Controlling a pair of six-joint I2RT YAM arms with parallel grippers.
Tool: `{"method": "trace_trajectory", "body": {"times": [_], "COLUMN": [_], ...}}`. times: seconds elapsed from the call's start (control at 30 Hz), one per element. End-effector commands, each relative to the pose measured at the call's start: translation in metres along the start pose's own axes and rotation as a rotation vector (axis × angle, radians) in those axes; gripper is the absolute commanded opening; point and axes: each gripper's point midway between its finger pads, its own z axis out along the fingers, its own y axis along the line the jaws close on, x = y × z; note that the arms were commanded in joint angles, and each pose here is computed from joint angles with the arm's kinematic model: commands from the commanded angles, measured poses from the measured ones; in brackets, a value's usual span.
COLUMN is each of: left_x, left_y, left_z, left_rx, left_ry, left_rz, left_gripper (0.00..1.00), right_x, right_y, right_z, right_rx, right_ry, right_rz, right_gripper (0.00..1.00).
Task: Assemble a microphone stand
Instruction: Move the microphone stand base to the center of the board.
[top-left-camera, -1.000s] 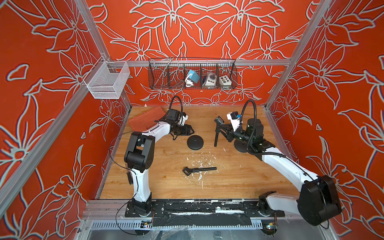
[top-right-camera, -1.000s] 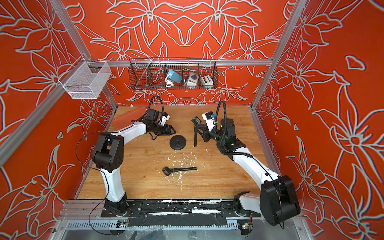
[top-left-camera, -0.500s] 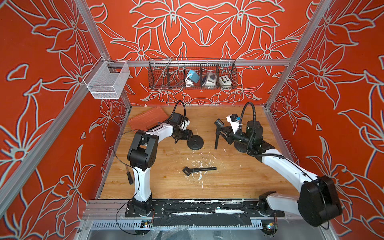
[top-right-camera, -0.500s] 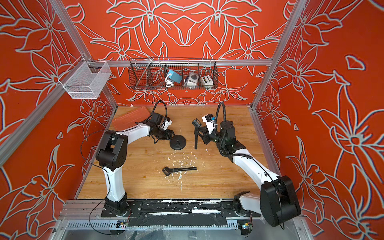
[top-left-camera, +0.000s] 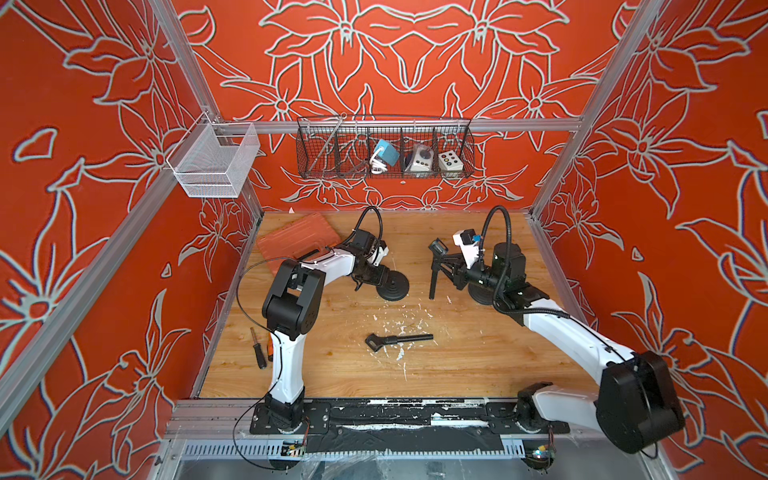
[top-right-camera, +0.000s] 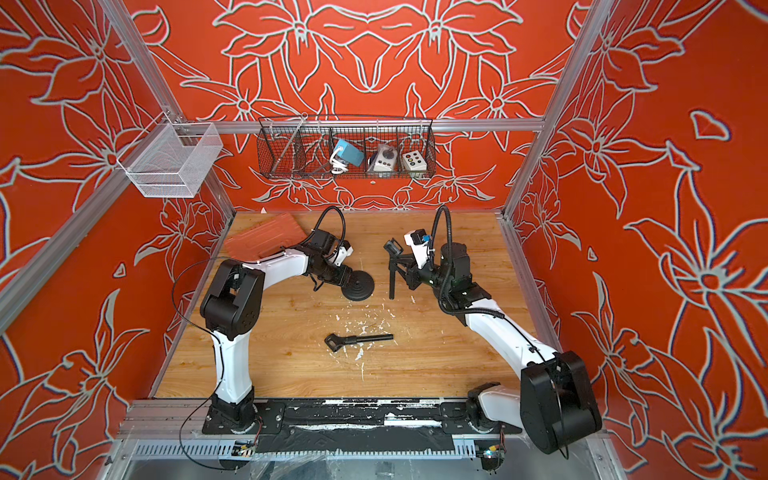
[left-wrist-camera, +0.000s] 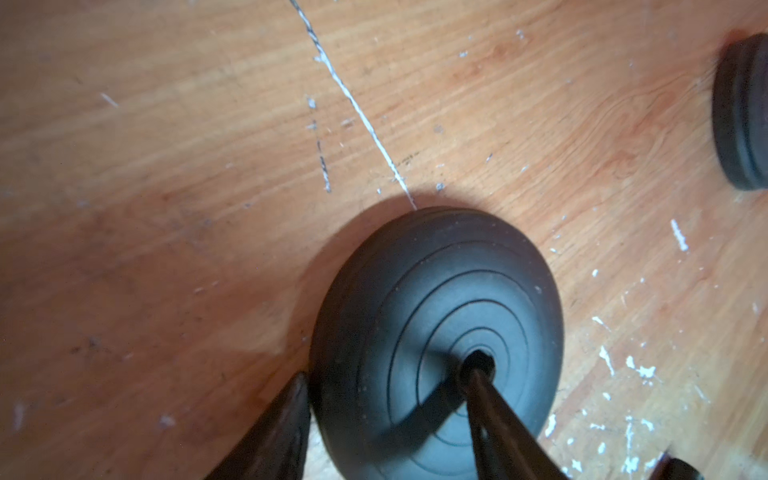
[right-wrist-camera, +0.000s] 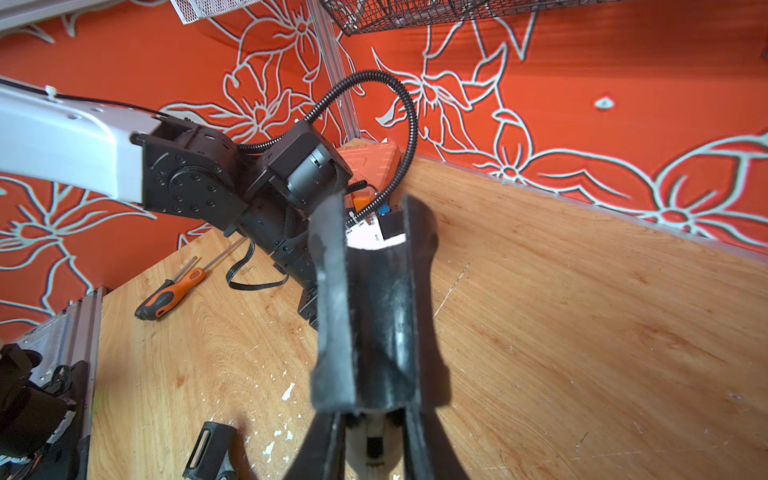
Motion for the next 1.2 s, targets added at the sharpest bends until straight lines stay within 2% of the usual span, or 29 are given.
{"method": "trace_trajectory", "body": {"times": [0.0,0.33,0.47,0.53,0.7,0.83,0.93,1.17], "left_x": [0.024,0.042,0.039,0.035,0.026,0.028,0.033,0.035], "left_y": [-0.009,-0.05,-0.076,-0.087,-0.087,-0.091,-0.093,-0.091], "left_z": [0.01,0.022,0.017,0.01,-0.027,-0.06,-0.077,-0.091], "left_rx": [-0.009,0.044,0.146,0.191,0.185,0.189,0.189,0.182], "left_ry": [0.078,0.098,0.06,0.029,-0.073,-0.205,-0.275,-0.383], "left_rz": [0.065,0.162,0.149,0.15,0.145,0.111,0.081,0.055], "left_gripper": [0.56,0.54,0.52,0.51,0.5,0.64,0.67,0.66], "right_x": [-0.008,-0.015,-0.011,-0.007,0.0,0.0,0.005,0.015], "right_y": [-0.001,-0.004,-0.001,-0.003,0.0,0.01,0.012,0.011], "right_z": [-0.003,-0.003,-0.003,-0.004,0.0,0.001,0.002,0.012], "right_rx": [0.005,0.021,0.003,0.01,-0.02,-0.087,-0.1,-0.126], "right_ry": [-0.034,-0.124,-0.176,-0.186,-0.18,-0.201,-0.208,-0.213], "right_rz": [-0.038,-0.121,-0.121,-0.121,-0.107,-0.129,-0.144,-0.12], "right_gripper": [0.0,0.0,0.0,0.0,0.0,0.0,0.0,0.0]}}
